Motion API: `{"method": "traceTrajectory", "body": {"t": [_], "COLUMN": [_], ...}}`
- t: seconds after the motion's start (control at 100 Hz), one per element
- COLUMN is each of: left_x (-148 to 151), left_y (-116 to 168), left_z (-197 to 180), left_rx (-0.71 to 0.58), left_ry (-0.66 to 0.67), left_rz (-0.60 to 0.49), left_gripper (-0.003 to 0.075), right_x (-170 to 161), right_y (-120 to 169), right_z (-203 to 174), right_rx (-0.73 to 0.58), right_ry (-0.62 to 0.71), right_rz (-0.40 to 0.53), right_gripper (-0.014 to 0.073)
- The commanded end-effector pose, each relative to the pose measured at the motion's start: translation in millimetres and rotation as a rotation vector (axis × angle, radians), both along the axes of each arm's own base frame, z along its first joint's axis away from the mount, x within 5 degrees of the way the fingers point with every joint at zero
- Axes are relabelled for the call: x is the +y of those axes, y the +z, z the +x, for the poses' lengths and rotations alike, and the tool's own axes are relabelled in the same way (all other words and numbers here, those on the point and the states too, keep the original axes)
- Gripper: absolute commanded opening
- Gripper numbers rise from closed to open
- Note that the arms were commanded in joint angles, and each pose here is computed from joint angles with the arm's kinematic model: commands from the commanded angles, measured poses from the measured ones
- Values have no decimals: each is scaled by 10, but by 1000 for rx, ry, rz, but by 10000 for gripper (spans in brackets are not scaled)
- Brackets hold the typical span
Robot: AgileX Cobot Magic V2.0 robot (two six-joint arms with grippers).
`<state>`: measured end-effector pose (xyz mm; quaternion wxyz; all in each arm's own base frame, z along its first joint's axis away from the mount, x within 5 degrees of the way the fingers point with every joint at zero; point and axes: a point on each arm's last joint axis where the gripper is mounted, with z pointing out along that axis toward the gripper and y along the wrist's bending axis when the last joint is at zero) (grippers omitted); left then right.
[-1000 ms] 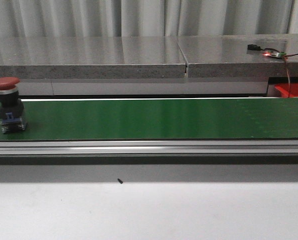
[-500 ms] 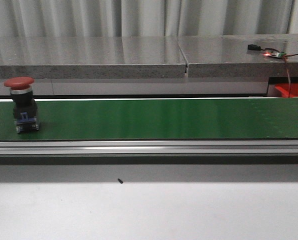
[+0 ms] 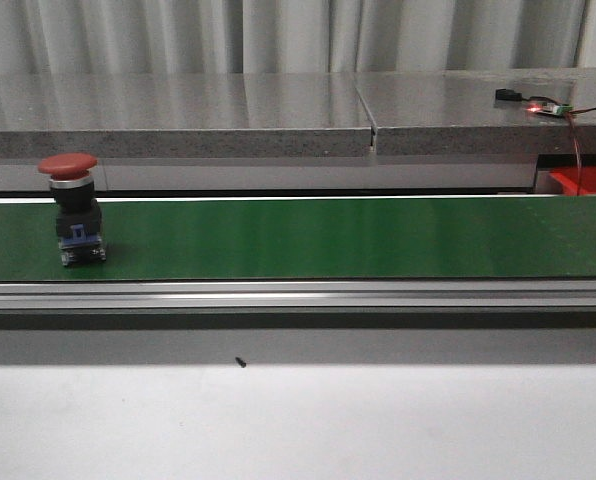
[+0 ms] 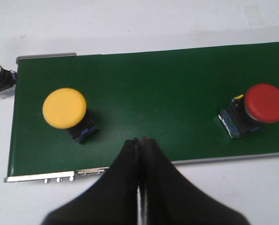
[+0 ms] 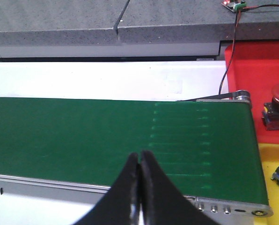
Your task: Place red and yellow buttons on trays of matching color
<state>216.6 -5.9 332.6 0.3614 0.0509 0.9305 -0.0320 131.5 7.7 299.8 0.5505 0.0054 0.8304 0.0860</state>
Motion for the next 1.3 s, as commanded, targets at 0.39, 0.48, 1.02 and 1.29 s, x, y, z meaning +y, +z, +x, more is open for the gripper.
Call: {"method": "traceTrajectory", "body": {"t": [0.39, 0.48, 1.02, 1.29], "left_x": [-37, -40, -177, -178], "left_y": [229, 233, 105, 97], "left_z": [-824, -935, -1081, -1086], "left_rx": [-264, -295, -314, -304], "left_ry": [-4, -5, -96, -98], "left_rz": [-20, -22, -87, -86], "left_gripper": [-19, -19, -19, -19], "right_x": [-25, -25, -24, -19], "right_y": [116, 116, 117, 130], "right_z": [50, 50, 50, 48], "right_rx": [-62, -62, -63, -60], "right_ry": [-28, -28, -28, -22], "right_rz": [5, 5, 7, 7], "right_gripper": [-67, -67, -67, -67]}}
